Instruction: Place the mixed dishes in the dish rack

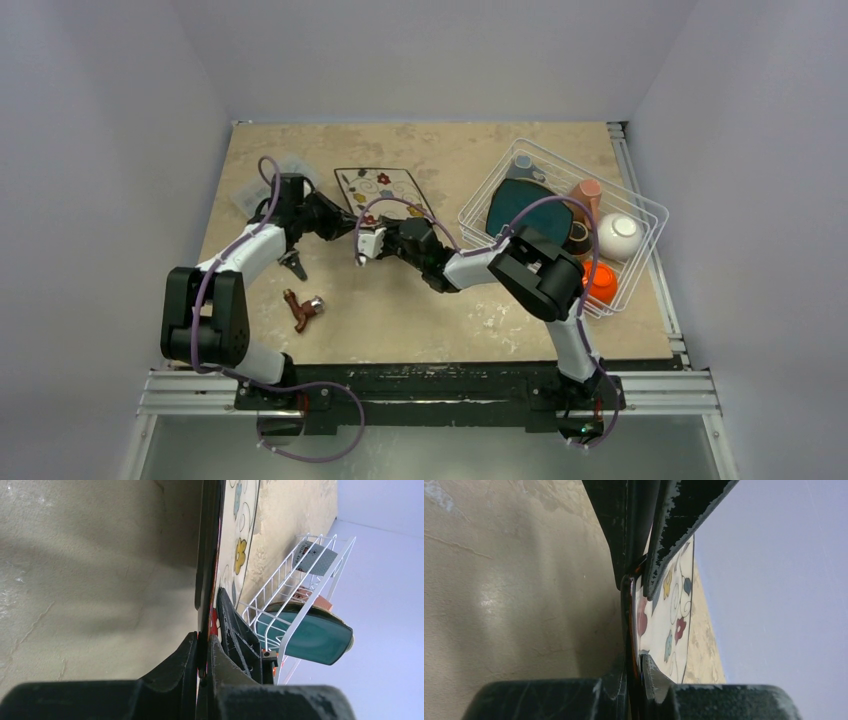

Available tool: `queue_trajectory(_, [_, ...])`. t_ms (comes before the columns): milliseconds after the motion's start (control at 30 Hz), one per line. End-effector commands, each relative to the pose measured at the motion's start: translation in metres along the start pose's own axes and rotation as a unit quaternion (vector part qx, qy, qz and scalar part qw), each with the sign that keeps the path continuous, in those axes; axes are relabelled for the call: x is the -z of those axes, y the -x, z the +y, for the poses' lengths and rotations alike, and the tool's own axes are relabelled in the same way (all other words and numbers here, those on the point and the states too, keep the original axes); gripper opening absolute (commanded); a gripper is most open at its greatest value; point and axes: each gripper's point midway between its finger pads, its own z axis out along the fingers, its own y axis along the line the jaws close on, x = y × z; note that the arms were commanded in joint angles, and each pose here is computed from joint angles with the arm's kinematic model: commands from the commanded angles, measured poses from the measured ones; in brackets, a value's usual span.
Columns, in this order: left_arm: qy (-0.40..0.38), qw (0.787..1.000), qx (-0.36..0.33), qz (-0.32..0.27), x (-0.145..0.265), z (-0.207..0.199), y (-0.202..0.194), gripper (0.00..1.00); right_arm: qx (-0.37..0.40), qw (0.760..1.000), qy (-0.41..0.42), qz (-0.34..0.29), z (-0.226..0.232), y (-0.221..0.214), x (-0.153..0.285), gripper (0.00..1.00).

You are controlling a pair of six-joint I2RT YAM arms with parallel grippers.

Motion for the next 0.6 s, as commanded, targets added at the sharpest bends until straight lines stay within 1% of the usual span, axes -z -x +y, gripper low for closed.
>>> queue_trajectory(0, [-0.045, 0.999, -0.009, -0.001, 0.008, -0.030, 0.008, 0.00, -0.022, 0.998, -0.055, -0.029, -0.040, 0.016, -0.005, 0.00])
queue_trajectory(33, [-0.039, 0.999, -0.005, 0.000, 0.008, -0.028, 0.009, 0.05, -0.028, 0.998, -0.054, -0.033, -0.041, 0.015, -0.003, 0.00])
queue_trajectory(67, [-0.034, 0.999, -0.002, 0.001, 0.008, -0.026, 0.010, 0.15, -0.034, 0.997, -0.052, -0.039, -0.042, 0.015, 0.000, 0.00])
queue_trajectory(133, [-0.028, 1.000, 0.004, 0.001, 0.008, -0.024, 0.013, 0.38, -0.039, 0.997, -0.039, -0.051, -0.040, 0.017, 0.004, 0.00])
queue_trajectory(167, [-0.029, 1.000, 0.004, 0.000, 0.008, -0.025, 0.014, 0.46, -0.040, 0.997, -0.035, -0.053, -0.040, 0.018, 0.006, 0.00])
queue_trajectory(267, [-0.036, 0.999, 0.003, 0.007, 0.005, -0.028, 0.017, 0.67, -0.044, 0.997, -0.020, -0.059, -0.035, 0.021, 0.009, 0.00])
queue_trajectory(333, [-0.032, 0.999, 0.009, 0.013, 0.003, -0.025, 0.017, 0.69, -0.051, 0.997, -0.020, -0.061, -0.035, 0.022, 0.011, 0.00])
queue_trajectory(433, [-0.031, 0.999, 0.024, 0.007, -0.001, -0.017, 0.020, 0.71, -0.063, 0.995, -0.018, -0.069, -0.035, 0.026, 0.016, 0.00])
queue_trajectory(567, [-0.035, 0.999, 0.012, -0.006, -0.001, -0.018, 0.033, 0.71, -0.069, 0.995, -0.007, -0.078, -0.033, 0.032, 0.024, 0.00])
